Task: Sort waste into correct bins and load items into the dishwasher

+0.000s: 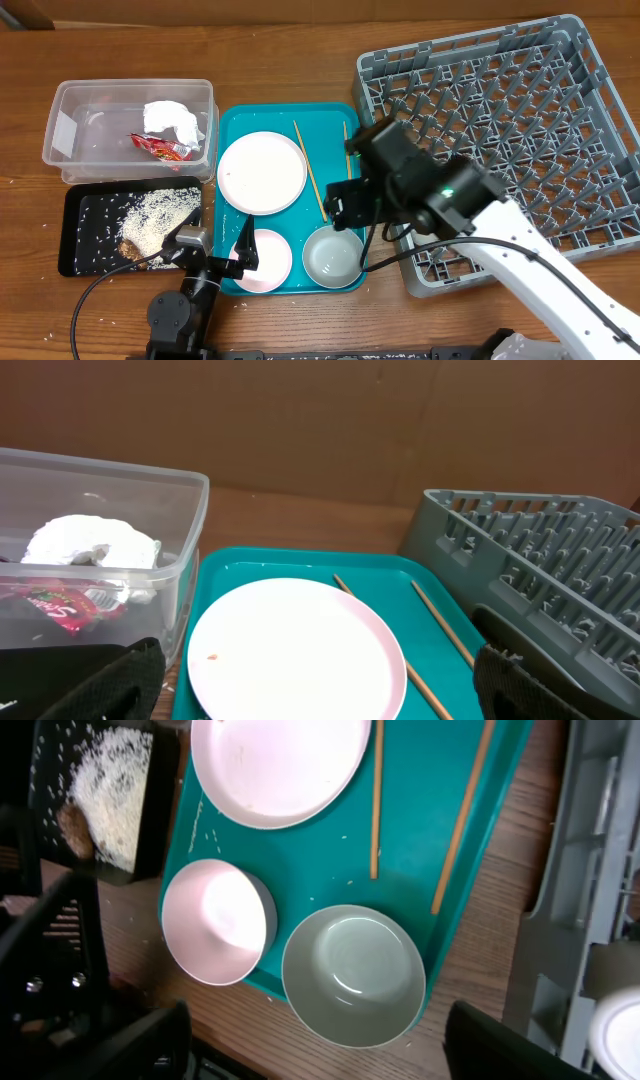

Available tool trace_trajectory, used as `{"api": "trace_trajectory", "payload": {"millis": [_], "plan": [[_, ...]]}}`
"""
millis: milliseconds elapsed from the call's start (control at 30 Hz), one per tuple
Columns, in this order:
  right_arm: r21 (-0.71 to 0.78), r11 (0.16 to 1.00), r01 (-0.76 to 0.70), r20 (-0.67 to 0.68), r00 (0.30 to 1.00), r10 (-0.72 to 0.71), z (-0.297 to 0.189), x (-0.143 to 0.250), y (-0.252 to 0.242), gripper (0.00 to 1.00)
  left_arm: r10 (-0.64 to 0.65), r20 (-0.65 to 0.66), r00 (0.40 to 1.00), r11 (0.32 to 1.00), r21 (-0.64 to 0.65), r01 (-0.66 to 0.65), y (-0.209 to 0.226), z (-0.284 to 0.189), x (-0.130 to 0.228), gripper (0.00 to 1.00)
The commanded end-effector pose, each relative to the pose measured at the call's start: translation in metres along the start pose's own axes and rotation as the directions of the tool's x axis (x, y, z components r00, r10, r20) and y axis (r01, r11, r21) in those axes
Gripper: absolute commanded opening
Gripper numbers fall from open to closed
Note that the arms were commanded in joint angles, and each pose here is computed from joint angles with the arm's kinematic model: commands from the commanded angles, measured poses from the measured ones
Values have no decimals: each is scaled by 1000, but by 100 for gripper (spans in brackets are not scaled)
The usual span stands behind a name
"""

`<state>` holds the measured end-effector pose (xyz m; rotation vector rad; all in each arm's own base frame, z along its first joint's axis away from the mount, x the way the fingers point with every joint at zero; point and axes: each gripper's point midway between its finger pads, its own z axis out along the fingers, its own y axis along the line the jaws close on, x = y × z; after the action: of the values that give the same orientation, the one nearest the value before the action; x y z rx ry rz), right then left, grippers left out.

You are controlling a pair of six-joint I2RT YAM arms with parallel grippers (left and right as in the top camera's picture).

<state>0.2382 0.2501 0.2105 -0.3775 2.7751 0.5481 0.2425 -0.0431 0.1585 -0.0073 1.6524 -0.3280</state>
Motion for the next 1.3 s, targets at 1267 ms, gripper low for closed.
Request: {"api": "trace_trajectory", "payload": {"millis": [1267], "plan": [[-73,997,6,-294,955,-27,201,48,68,40,-21,6,1000,1000,3,21,0,0,0,100]]}}
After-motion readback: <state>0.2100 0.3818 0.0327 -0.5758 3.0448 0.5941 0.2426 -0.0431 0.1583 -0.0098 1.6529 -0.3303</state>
